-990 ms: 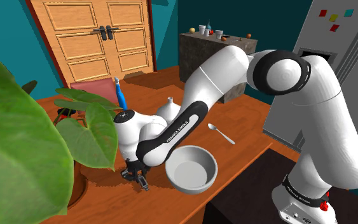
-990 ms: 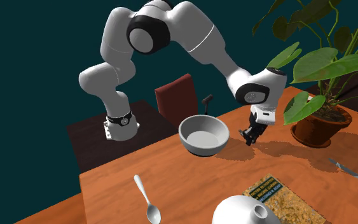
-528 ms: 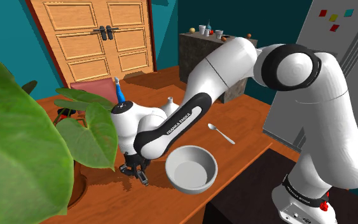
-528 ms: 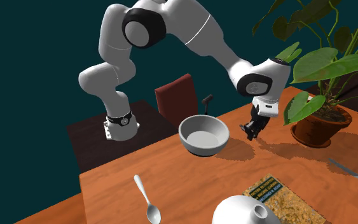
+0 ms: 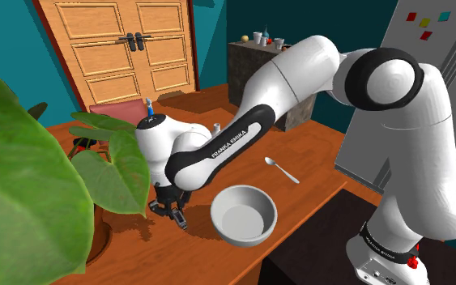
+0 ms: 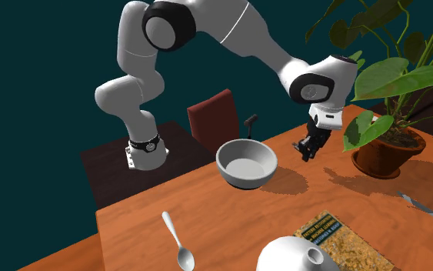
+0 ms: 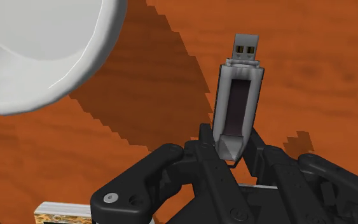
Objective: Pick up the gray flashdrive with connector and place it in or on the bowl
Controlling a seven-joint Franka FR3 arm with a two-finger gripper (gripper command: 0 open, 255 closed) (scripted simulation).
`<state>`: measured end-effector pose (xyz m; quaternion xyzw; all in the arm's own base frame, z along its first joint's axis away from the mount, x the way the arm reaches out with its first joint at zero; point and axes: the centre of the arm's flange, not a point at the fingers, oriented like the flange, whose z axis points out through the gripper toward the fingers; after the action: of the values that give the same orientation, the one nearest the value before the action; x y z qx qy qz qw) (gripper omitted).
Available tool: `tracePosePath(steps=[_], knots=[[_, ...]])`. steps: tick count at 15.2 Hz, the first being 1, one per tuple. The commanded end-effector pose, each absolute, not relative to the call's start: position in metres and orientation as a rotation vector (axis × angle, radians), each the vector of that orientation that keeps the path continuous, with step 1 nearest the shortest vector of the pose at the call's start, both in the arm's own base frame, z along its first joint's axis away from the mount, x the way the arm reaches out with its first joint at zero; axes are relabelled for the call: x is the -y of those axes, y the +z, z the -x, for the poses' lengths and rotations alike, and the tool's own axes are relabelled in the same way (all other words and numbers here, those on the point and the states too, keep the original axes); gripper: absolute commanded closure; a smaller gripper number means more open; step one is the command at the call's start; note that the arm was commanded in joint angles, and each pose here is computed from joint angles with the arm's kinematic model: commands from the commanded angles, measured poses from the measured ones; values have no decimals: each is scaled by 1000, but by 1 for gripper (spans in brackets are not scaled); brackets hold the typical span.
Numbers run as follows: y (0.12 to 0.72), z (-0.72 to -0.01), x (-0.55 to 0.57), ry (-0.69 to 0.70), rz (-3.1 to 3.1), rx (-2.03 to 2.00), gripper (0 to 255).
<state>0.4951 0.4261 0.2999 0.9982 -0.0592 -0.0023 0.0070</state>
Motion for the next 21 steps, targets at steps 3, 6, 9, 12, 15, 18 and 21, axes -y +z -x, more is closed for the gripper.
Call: tracePosePath(steps=[3,6,9,12,15,18,21], knots=[[321,-495,-425,-8,-3122,185,255],[337,-495,-425,-8,-3122,185,255],[353,-495,-425,-8,-3122,185,255],[369,-495,-425,-8,-3122,185,255],[377,-488,-414,-8,-3122,185,255],[380,-466,-381,-8,-3122,185,255],[382,-444,-348,-8,-3122,185,255]])
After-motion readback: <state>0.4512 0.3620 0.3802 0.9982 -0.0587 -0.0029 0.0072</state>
